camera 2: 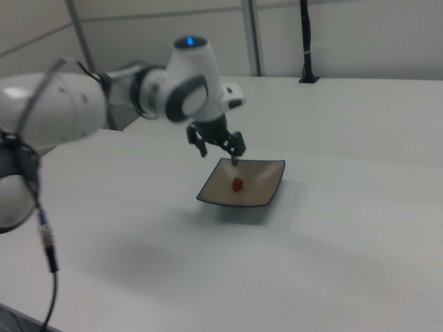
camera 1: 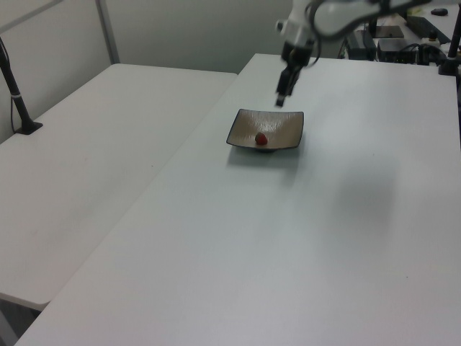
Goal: Strawberries on a ceramic plate
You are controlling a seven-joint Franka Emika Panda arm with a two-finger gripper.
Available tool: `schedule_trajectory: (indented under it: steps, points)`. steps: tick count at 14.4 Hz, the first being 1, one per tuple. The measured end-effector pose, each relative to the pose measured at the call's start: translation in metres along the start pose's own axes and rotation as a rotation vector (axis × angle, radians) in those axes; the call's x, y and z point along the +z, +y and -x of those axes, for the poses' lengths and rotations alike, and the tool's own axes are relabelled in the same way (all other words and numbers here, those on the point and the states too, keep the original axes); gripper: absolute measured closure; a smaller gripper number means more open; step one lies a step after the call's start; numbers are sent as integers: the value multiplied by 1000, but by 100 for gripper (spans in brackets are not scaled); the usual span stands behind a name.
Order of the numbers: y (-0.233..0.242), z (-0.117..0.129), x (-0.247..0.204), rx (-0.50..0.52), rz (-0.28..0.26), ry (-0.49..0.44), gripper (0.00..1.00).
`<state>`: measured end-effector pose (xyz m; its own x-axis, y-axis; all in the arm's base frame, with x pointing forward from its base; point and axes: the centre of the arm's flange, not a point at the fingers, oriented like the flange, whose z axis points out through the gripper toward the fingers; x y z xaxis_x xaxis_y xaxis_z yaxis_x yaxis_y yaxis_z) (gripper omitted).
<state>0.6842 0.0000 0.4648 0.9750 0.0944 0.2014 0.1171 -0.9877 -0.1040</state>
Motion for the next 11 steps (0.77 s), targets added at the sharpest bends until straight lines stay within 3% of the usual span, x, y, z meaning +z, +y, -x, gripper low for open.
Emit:
schedule_trajectory:
  steps: [6, 11]
  points:
    - [-13, 70, -134, 21, -1, -207, 0]
    - [-68, 116, -208, -1, 2, -254, 0]
